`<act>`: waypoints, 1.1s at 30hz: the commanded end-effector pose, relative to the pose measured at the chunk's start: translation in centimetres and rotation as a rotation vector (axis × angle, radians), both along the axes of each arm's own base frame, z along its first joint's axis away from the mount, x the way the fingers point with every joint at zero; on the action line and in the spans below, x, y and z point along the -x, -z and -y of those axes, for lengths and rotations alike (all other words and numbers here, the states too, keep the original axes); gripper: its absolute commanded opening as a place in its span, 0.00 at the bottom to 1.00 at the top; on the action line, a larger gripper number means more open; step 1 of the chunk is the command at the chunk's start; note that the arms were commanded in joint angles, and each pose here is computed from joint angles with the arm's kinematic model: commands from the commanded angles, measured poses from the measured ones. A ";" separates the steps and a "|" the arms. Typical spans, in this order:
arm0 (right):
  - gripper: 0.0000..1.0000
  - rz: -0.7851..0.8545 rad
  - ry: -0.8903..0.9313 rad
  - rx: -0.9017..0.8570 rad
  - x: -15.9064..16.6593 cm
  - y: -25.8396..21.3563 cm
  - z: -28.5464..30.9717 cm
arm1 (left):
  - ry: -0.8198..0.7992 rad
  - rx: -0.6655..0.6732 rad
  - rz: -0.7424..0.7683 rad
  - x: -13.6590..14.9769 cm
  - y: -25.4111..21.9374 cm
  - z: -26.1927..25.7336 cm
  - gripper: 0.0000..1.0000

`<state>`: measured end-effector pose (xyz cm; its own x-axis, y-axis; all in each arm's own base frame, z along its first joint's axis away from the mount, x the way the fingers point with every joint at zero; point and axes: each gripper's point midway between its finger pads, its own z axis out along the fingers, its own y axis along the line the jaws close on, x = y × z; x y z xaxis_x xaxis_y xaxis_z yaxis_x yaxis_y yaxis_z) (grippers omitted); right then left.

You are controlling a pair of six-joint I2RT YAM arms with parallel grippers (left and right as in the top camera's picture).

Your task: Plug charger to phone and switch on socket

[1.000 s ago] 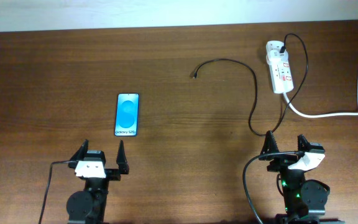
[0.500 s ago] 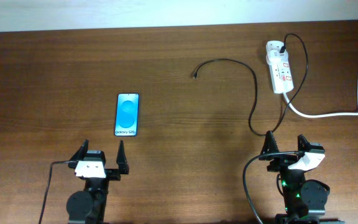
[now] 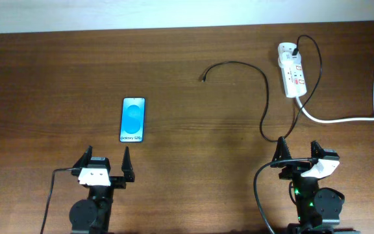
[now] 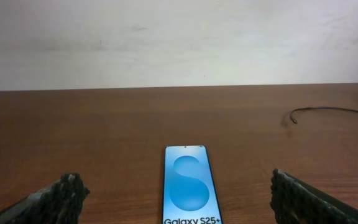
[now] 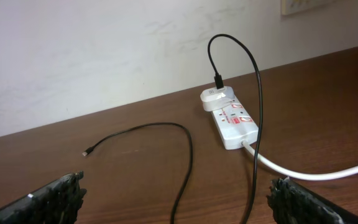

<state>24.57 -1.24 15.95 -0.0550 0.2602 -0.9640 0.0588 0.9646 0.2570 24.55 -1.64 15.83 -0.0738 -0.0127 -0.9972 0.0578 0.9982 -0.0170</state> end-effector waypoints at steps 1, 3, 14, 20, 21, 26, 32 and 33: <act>0.98 -0.012 0.015 -0.003 0.0 0.4 0.3 | 0.027 -0.019 -0.008 0.0 0.3 0.5 0.99; 0.98 -0.012 0.015 -0.003 0.0 0.4 0.3 | 0.027 -0.019 -0.008 0.0 0.3 0.5 0.99; 0.98 -0.012 0.015 -0.003 0.0 0.4 0.3 | 0.027 -0.019 -0.008 0.0 0.3 0.5 0.99; 0.99 -0.012 0.015 -0.003 0.0 0.4 0.3 | 0.031 -0.019 -0.007 0.1 0.2 0.5 0.99; 0.98 -0.012 0.015 -0.003 0.0 0.4 0.3 | 0.044 -0.017 -0.004 0.1 0.2 0.8 0.99; 0.98 -0.012 0.015 -0.003 0.0 0.4 0.3 | 0.133 -0.001 0.047 0.4 -1.9 2.3 0.99; 0.98 -0.012 0.015 -0.004 0.0 0.4 0.3 | 0.165 0.007 0.048 1.7 -5.3 2.7 0.99; 0.99 -0.012 0.015 -0.003 0.0 0.4 0.3 | 0.165 0.007 0.057 2.1 -6.4 2.7 0.99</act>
